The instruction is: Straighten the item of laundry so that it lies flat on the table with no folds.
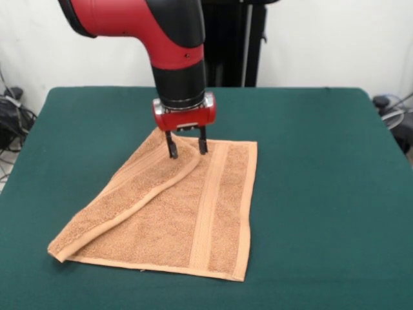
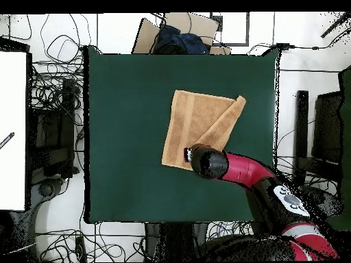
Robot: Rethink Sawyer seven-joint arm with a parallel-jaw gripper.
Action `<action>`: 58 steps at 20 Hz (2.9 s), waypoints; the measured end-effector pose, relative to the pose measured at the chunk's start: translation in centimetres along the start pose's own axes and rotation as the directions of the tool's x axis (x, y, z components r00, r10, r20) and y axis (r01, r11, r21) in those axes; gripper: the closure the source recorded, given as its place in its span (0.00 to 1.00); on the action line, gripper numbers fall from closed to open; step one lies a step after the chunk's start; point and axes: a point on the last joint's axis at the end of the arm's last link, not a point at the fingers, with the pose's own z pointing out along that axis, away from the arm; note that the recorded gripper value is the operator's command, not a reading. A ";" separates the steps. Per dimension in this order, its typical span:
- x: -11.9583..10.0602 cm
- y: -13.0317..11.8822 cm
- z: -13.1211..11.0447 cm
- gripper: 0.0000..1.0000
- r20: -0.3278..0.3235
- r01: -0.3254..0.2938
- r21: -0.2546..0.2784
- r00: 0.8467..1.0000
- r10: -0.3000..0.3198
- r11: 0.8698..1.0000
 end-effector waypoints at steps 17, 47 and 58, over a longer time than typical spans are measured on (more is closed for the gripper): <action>0.0 0.3 0.2 0.00 -0.002 0.004 -0.002 1.000 -0.004 1.000; 0.0 0.5 2.1 0.00 -0.014 0.012 -0.013 1.000 -0.012 1.000; -0.4 0.2 2.1 1.00 -0.006 0.013 -0.006 1.000 -0.013 1.000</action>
